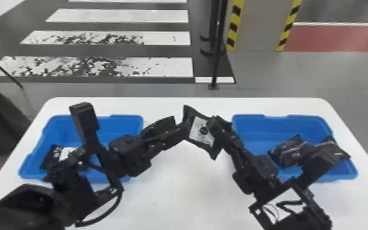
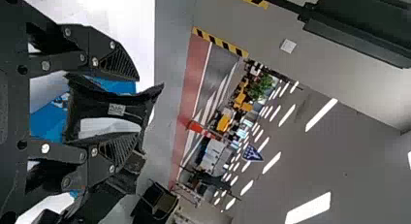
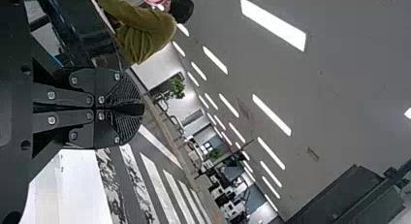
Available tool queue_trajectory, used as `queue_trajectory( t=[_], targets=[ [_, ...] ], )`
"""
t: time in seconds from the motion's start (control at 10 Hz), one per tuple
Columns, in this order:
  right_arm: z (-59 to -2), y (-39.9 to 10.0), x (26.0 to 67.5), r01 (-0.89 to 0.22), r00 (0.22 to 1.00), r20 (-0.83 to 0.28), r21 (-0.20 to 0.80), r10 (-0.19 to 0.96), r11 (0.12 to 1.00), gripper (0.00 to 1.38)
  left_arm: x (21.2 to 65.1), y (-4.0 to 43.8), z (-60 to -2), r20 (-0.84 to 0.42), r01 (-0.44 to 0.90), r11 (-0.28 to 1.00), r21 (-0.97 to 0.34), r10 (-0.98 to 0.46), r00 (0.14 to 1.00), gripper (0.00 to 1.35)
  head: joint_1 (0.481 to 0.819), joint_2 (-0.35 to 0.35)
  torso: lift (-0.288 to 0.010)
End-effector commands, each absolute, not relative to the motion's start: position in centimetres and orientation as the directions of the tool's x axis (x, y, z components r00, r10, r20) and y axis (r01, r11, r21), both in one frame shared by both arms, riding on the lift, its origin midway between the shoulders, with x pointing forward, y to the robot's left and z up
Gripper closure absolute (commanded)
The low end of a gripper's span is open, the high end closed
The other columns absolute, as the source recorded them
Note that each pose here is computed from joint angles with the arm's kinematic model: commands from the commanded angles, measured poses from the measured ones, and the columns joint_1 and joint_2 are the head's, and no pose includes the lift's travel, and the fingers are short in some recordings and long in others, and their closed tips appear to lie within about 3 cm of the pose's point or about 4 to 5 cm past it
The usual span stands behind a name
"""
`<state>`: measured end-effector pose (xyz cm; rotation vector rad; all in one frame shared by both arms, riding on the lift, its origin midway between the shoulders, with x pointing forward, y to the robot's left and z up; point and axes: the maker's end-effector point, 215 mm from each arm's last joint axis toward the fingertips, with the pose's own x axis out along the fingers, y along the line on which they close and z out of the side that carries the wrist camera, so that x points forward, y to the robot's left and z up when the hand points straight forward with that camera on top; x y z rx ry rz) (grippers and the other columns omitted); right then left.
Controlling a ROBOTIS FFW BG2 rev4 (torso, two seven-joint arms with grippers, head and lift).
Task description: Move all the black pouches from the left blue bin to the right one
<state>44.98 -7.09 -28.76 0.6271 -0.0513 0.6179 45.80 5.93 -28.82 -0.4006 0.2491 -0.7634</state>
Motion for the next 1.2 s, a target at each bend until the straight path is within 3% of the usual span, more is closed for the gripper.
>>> queue_trajectory(
  t=[0.0, 0.3, 0.4, 0.5, 0.7, 0.8, 1.1],
  targets=[
    [-29.5, -11.7, 47.9, -0.503, 0.86, 0.207, 0.498, 0.466, 0.707, 1.28, 45.7, 7.8, -30.1, -0.1, 0.582, 0.685, -0.439, -0.681, 0.726, 0.1, 0.695, -0.013, -0.14],
    [-31.7, -24.9, 52.6, -0.311, 0.95, 0.124, 0.334, 0.285, 0.89, 1.28, 45.5, 13.9, -32.2, -0.164, 0.482, 0.779, -0.401, -0.579, 0.799, 0.14, 0.695, -0.086, -0.14],
    [-33.5, -27.1, 53.5, -0.27, 0.963, 0.069, 0.307, 0.262, 0.913, 1.28, 45.3, 16.9, -33.2, -0.204, 0.434, 0.82, -0.373, -0.529, 0.824, 0.14, 0.695, -0.11, -0.14],
    [-36.6, -28.1, 54.0, -0.242, 0.965, -0.019, 0.321, 0.262, 0.916, 1.18, 45.2, 19.7, -33.8, -0.236, 0.386, 0.857, -0.341, -0.475, 0.848, 0.14, 0.695, -0.117, -0.14],
    [-39.8, -29.2, 53.1, -0.214, 0.965, -0.074, 0.329, 0.251, 0.92, 0.4, 45.8, 24.2, -33.8, -0.268, 0.313, 0.914, -0.259, -0.379, 0.886, 0.14, 0.695, -0.093, -0.14],
    [-38.7, -30.1, 52.0, -0.203, 0.974, -0.046, 0.278, 0.224, 0.939, 0.13, 46.0, 25.8, -33.7, -0.283, 0.288, 0.931, -0.224, -0.345, 0.895, 0.14, 0.695, -0.07, -0.14],
    [-32.0, -28.2, 45.5, -0.191, 0.981, 0.044, -0.003, 0.19, 0.982, 0.12, 46.2, 32.5, -34.2, -0.37, 0.187, 0.979, -0.076, -0.202, 0.907, 0.14, 0.695, -0.025, -0.14]
  ],
)
